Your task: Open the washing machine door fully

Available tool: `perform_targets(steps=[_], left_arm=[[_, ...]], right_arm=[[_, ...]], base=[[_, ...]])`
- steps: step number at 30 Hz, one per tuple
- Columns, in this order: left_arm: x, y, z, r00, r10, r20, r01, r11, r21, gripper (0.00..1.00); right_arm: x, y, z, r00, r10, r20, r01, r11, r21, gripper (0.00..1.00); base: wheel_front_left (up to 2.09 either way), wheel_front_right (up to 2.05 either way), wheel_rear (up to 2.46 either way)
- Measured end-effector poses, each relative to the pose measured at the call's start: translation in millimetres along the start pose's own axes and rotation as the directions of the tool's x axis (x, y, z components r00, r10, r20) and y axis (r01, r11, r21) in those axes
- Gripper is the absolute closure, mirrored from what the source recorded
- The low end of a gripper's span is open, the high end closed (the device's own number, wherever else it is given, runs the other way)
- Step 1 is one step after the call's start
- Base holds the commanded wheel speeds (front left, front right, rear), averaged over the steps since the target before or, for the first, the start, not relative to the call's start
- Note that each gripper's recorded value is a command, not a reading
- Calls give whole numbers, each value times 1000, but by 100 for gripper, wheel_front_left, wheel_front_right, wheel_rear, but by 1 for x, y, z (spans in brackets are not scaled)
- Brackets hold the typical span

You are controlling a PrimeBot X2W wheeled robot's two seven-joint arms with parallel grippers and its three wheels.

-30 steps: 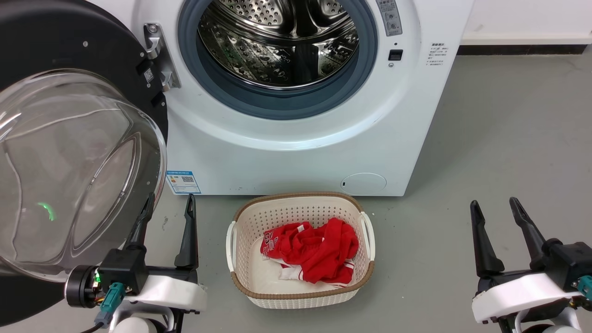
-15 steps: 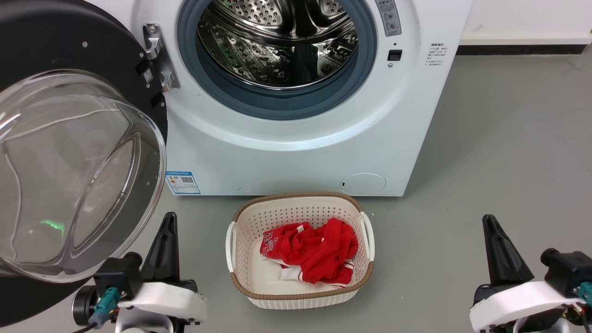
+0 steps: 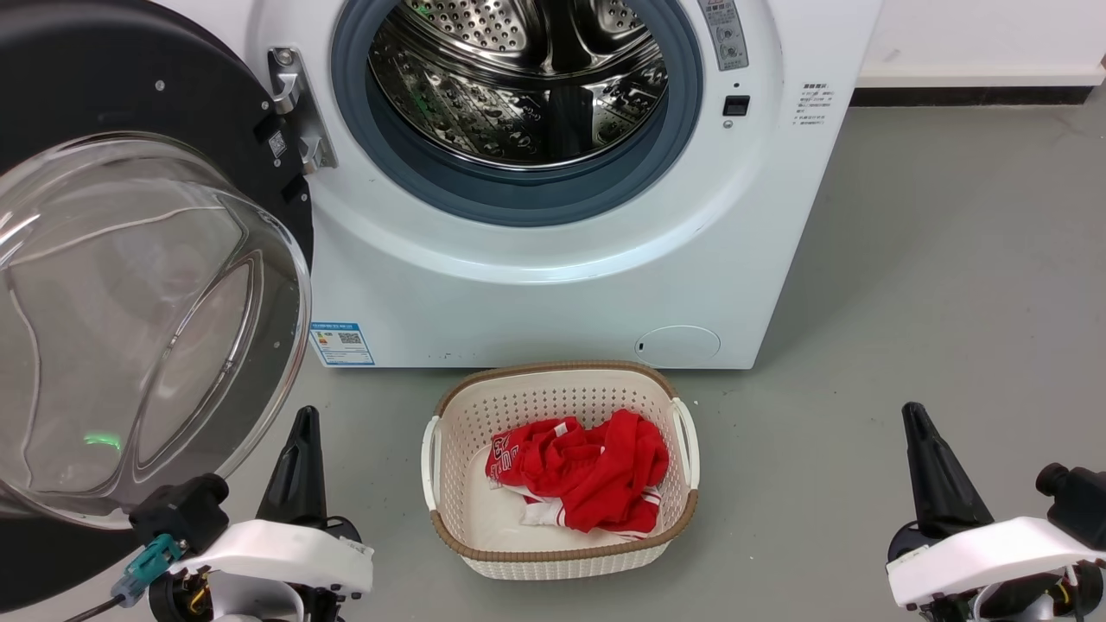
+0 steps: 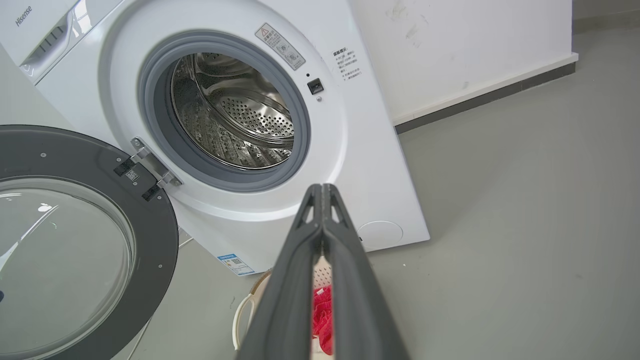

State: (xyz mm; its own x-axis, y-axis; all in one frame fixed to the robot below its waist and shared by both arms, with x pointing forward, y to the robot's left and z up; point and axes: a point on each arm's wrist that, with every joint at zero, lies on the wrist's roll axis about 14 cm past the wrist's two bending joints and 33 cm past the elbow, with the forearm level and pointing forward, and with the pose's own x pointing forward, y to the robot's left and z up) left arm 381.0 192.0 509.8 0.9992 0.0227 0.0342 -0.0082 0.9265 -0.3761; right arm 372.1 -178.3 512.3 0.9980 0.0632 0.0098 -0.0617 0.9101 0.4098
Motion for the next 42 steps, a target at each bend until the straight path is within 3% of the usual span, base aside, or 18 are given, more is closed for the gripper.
perform_targets(steps=[10, 20, 42], left_arm=[[0, 6, -4, 999, 29, -30, -34, 985, -167, 100], [1, 9, -7, 998, 43, -53, -57, 948, -313, 100], [2, 13, -11, 995, 47, -87, -88, 822, -562, 100]], right_arm=[[1, -5, -3, 1000, -16, -9, 17, 986, 166, 100], [3, -8, -4, 1000, -26, -14, 29, 951, 307, 100], [8, -13, -2, 999, -43, -7, 39, 831, 555, 100]], base=[[0, 0, 0], [0, 0, 0], [0, 0, 0]])
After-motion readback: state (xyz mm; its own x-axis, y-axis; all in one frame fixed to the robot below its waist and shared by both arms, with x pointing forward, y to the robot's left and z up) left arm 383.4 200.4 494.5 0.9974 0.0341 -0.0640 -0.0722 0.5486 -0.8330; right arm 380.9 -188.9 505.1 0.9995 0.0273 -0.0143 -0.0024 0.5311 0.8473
